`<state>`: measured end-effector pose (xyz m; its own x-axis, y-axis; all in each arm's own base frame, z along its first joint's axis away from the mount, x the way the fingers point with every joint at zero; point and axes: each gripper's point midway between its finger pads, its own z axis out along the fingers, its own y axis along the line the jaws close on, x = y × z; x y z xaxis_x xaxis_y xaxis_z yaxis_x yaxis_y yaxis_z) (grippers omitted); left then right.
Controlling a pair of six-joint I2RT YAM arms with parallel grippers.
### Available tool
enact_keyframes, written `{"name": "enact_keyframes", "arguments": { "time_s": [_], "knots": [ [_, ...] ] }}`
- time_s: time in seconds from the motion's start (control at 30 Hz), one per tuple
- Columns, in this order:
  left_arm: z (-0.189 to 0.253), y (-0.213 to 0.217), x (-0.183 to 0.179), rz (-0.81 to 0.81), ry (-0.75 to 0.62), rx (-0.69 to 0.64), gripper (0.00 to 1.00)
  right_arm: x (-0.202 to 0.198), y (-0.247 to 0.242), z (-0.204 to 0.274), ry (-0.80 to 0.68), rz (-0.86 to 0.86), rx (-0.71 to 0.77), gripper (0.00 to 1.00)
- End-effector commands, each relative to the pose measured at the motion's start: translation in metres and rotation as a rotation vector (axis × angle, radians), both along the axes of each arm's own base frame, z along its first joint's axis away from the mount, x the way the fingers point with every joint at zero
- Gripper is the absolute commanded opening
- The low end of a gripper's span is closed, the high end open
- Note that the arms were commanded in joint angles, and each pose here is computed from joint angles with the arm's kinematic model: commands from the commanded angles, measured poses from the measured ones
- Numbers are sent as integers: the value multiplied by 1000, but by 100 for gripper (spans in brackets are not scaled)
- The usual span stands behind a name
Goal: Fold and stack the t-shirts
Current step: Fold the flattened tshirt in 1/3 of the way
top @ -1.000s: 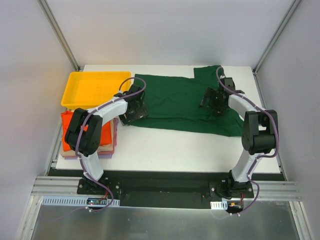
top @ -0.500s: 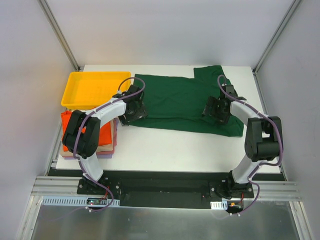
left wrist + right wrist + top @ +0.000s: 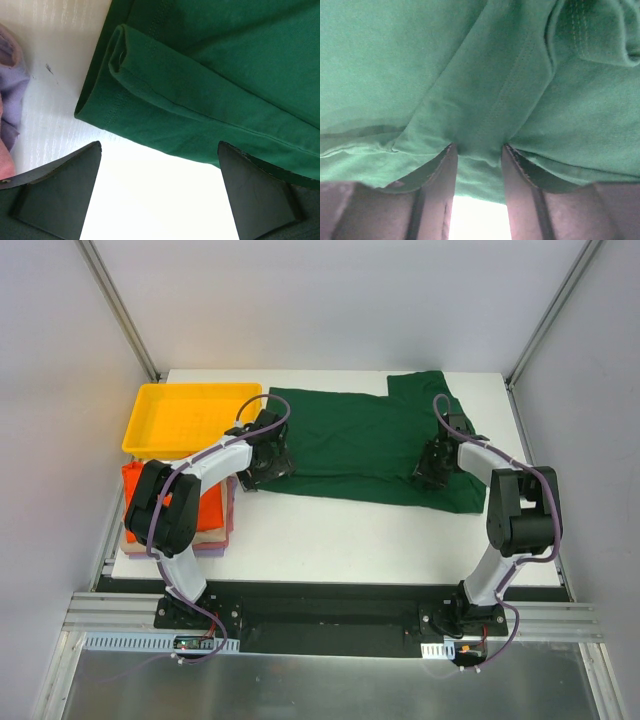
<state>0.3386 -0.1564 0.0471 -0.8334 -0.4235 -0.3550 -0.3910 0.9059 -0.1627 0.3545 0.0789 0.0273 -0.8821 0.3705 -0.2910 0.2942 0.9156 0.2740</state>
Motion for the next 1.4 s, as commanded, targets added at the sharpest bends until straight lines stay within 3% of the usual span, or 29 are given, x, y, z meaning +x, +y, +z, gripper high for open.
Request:
{"name": "enact_keyframes", "arguments": {
  "time_s": [0.0,0.1,0.2,0.23,0.5,0.8,0.9,0.93,1.0,1.1,1.2,1.23,1.37],
  "knots": [
    [16,9,5,4,-45,10,99,5,2,1,-18,-12,9,31],
    [17,10,6,3,-49,10,99,9,3,1,-30,-11,8,11],
    [18,11,5,4,-50,9,99,14,1,3,-44,-11,-2,7],
    [18,11,5,2,-51,11,99,15,1,5,-51,-12,-4,1],
    [21,13,9,3,-62,10,99,35,3,28,-108,40,-34,1],
    [25,14,19,2,-74,14,99,90,21,38,-126,74,-46,1],
    [28,15,21,-5,-83,16,99,115,23,47,-150,114,-87,11],
    [30,14,22,-9,-87,14,99,121,22,51,-164,128,-109,20],
    [32,14,23,-15,-93,13,99,131,26,65,-198,177,-140,56],
    [38,12,24,-22,-106,1,99,128,24,89,-257,247,-231,72],
    [46,6,26,-38,-119,-25,99,108,13,102,-284,238,-297,95],
    [48,2,27,-50,-121,-41,99,99,7,102,-280,217,-310,100],
    [57,-12,35,-95,-139,-65,99,58,-4,90,-228,167,-283,96]
  ]
}}
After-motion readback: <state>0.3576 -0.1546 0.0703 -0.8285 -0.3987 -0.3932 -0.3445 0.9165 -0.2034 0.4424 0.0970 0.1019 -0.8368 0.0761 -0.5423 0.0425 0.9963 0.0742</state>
